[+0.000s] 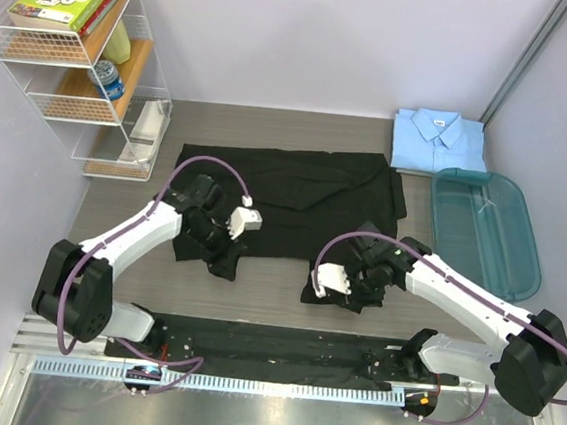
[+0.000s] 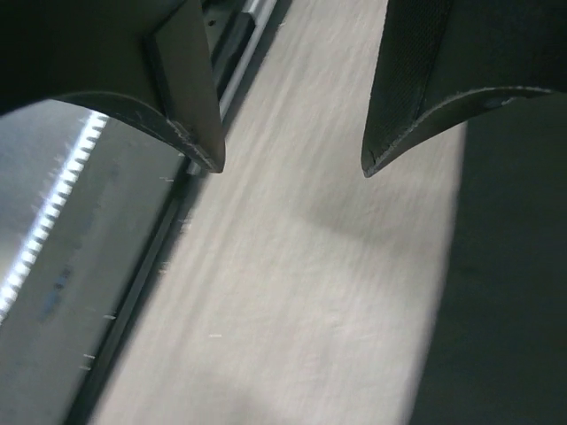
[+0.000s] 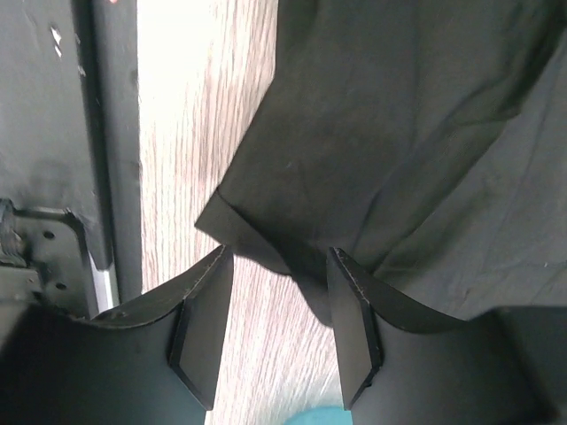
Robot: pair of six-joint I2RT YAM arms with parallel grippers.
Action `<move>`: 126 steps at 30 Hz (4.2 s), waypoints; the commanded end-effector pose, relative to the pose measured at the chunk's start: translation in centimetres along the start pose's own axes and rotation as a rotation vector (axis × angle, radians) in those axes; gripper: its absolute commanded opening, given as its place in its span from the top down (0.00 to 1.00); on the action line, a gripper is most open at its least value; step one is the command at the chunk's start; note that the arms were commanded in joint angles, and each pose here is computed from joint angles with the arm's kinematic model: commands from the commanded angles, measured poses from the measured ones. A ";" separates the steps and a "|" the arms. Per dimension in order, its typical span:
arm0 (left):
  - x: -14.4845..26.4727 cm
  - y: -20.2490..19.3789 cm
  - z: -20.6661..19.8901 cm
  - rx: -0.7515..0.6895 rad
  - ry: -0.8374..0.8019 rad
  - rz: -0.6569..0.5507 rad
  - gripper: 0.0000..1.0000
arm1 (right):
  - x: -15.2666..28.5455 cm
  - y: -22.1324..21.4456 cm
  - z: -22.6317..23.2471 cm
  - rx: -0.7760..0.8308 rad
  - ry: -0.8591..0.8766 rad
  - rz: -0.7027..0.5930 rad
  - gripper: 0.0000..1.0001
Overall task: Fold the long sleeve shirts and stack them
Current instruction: Neatly place the folded shirt into the bin
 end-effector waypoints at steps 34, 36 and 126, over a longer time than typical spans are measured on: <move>3.3 -10.9 6.6 -0.251 0.300 0.384 0.54 | 1.1 -3.0 -3.8 -0.181 -0.274 -0.042 0.99; 3.0 -11.1 6.9 -0.256 0.307 0.383 0.58 | 1.4 -3.0 -3.7 -0.192 -0.284 -0.050 0.99; 9.9 -3.7 16.6 -0.248 0.357 0.291 1.00 | 7.9 1.8 -24.6 -0.333 -0.346 -0.182 0.99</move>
Point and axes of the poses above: each gripper's point midway between its finger pads, its own x axis back along the fingers, its own z axis along the line the jaws close on, y = z × x, the point moved 6 cm from there along x, back along the fingers, and after that the axes turned 12 degrees about -x, right-handed, at the moved point
